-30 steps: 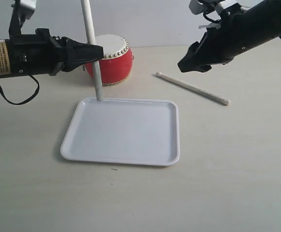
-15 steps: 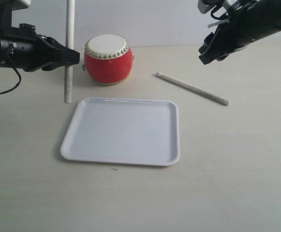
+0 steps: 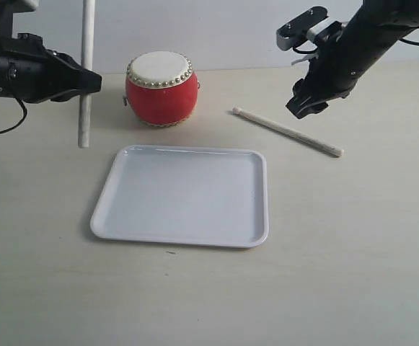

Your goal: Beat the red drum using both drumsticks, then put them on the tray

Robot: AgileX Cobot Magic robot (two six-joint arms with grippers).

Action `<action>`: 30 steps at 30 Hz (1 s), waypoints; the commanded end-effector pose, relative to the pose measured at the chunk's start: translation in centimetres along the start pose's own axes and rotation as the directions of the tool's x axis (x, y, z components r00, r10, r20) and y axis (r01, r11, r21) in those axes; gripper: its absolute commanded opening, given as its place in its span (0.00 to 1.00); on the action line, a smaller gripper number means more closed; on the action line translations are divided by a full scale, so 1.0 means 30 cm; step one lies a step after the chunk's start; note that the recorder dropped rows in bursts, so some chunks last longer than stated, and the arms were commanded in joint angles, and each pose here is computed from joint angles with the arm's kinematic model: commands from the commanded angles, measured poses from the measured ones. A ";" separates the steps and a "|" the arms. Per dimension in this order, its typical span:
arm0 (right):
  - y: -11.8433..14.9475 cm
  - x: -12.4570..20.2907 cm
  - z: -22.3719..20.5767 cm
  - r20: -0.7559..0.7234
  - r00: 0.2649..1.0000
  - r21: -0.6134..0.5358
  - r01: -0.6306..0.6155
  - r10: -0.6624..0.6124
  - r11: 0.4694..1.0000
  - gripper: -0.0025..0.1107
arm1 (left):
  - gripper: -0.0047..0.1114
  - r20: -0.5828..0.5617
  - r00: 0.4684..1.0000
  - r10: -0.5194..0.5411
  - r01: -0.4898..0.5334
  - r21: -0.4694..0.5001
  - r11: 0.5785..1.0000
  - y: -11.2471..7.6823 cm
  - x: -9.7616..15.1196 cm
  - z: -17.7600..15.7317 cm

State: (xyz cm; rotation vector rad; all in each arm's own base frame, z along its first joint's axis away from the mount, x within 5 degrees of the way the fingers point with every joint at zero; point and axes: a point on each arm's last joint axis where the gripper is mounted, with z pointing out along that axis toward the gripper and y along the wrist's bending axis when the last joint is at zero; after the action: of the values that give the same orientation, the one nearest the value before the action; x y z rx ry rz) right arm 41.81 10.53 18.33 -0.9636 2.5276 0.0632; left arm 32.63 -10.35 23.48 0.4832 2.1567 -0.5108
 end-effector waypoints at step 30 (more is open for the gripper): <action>-0.019 0.000 -0.006 -0.036 0.995 0.013 0.089 -0.088 0.996 0.46 | 0.04 -0.497 0.867 0.028 -0.141 -0.192 0.971 0.012 0.069 -0.059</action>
State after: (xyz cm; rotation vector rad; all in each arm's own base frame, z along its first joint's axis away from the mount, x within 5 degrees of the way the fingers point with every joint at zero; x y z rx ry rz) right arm 41.94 10.23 18.32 -1.0388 2.5392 0.0199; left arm 30.57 -7.96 22.14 0.5969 2.6698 -0.0615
